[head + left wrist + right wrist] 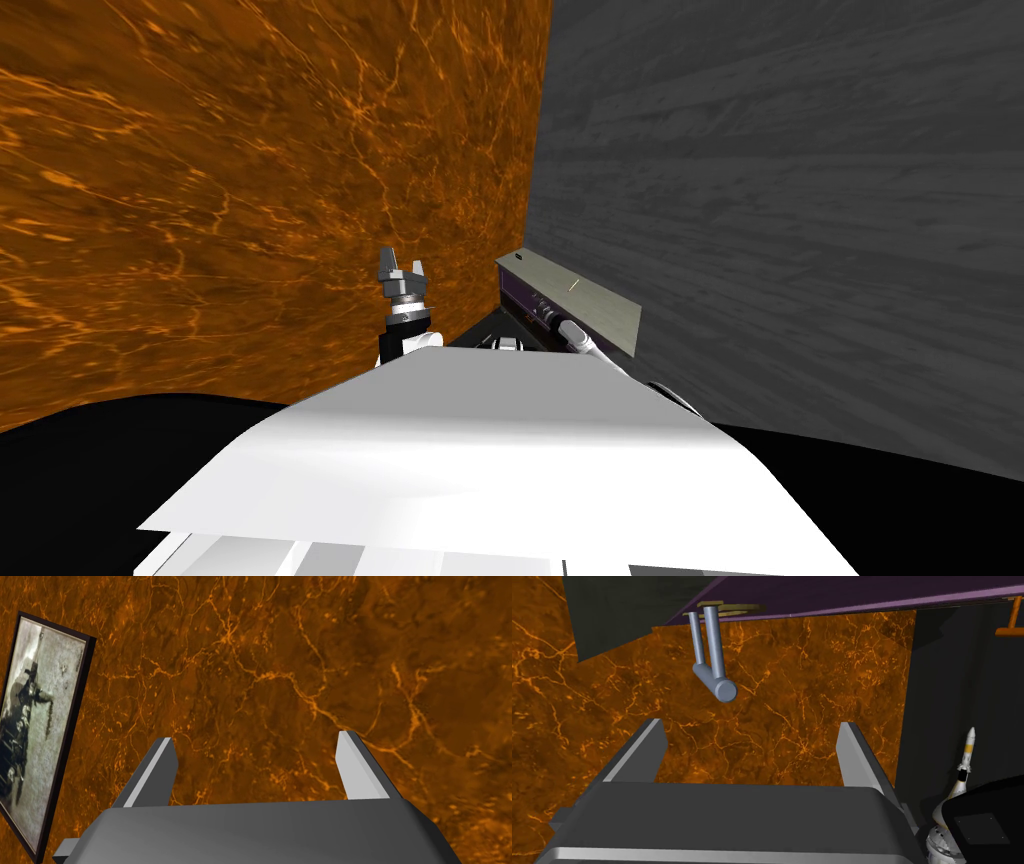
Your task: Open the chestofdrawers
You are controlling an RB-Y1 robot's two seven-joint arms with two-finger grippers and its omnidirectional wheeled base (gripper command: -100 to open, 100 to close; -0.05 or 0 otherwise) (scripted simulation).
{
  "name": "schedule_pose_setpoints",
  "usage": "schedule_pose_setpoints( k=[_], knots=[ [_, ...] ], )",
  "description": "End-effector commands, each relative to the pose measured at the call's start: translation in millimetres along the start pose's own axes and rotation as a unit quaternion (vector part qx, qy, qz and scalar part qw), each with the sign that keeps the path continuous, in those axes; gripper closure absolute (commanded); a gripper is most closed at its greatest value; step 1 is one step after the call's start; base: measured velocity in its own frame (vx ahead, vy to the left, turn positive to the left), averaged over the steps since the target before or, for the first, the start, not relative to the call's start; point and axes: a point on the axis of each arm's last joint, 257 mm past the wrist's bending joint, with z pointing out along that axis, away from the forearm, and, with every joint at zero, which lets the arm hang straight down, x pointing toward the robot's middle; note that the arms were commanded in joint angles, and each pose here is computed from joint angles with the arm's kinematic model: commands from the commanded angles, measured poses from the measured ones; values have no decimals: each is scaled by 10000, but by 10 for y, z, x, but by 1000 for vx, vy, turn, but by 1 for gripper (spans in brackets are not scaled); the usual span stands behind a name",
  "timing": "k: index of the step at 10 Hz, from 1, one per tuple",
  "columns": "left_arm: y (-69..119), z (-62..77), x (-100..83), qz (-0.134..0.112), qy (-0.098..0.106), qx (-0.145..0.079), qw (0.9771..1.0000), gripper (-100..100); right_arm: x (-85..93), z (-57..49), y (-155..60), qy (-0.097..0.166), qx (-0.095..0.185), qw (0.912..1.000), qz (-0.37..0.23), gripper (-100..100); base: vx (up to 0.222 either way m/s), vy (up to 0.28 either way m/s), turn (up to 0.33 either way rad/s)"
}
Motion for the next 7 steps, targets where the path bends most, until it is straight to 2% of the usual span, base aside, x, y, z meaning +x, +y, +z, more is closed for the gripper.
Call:
schedule_pose_setpoints(
  k=[1, 4, 6, 7],
  knots=[
    [0, 0, 0, 0, 0, 0, 10000, 0, 156, -4, 9, 117, -67, 9990, -431, -100, -10, 10, -10],
    [0, 0, 0, 0, 0, 0, 10000, 0, 313, -21, 25, 221, -141, 9960, -851, -100, -5, 6, -11],
    [0, 0, 0, 0, 0, 0, 10000, 0, 274, -31, 32, 200, -128, 9967, -772, -100, 0, 0, 0],
    [0, 0, 0, 0, 0, 0, 10000, 0, 273, -30, 32, 199, -127, 9967, -771, 100, 0, 0, 0]
  ],
)
